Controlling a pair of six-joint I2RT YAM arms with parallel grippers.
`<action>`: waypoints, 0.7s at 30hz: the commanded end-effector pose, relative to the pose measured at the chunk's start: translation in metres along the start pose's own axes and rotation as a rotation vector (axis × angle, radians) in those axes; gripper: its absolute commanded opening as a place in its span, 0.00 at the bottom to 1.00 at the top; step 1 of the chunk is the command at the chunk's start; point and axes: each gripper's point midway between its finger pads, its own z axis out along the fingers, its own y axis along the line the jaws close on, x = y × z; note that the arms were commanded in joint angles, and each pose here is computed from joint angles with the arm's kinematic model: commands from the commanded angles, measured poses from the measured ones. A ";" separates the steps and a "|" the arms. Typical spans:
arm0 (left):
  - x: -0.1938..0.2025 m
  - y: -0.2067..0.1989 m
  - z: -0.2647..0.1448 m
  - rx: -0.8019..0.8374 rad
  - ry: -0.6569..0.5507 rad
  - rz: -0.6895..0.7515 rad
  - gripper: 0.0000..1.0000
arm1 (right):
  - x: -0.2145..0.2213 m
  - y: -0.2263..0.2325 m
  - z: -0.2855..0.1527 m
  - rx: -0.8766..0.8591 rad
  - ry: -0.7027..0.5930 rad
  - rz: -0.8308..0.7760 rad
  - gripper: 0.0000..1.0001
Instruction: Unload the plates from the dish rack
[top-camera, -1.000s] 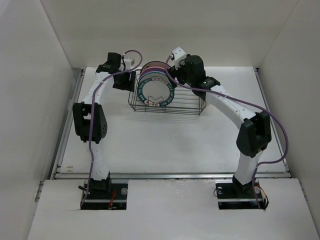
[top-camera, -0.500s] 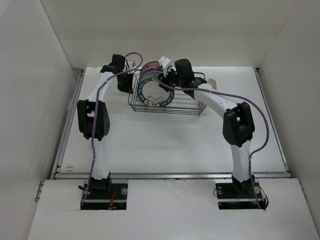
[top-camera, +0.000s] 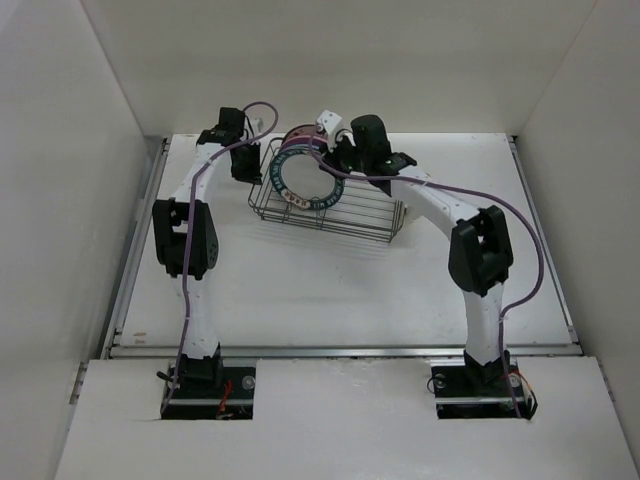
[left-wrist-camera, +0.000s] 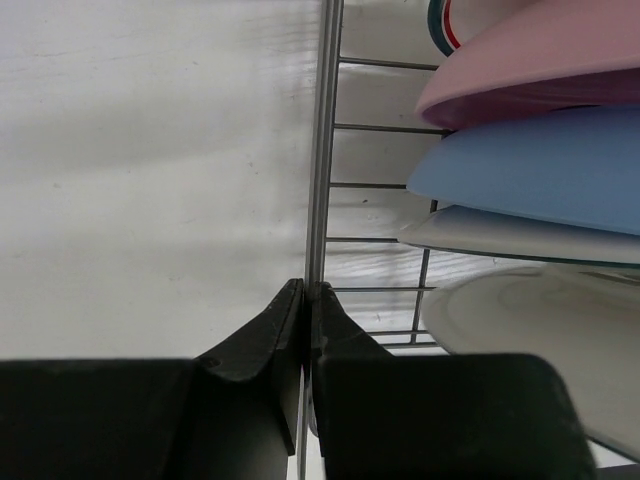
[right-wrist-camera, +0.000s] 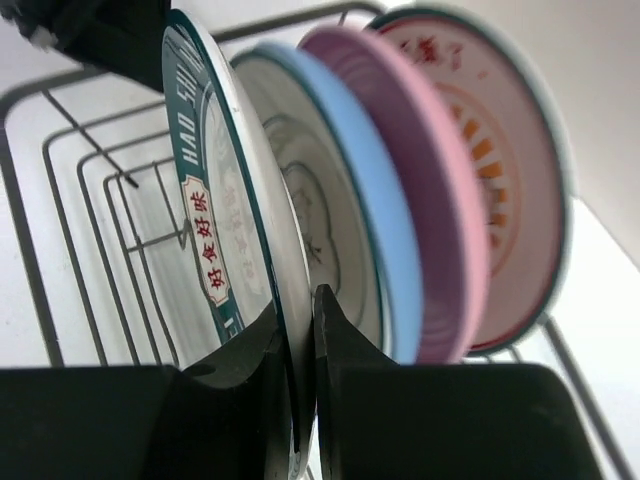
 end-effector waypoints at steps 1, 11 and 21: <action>0.015 -0.019 -0.002 0.072 0.066 -0.115 0.00 | -0.114 -0.042 -0.065 0.209 -0.270 -0.040 0.00; 0.016 -0.023 -0.011 0.074 0.050 -0.164 0.00 | -0.149 -0.021 -0.118 0.170 -0.384 -0.074 0.00; 0.024 -0.024 -0.019 0.074 0.050 -0.164 0.00 | -0.099 0.080 -0.136 -0.243 -0.223 -0.004 0.00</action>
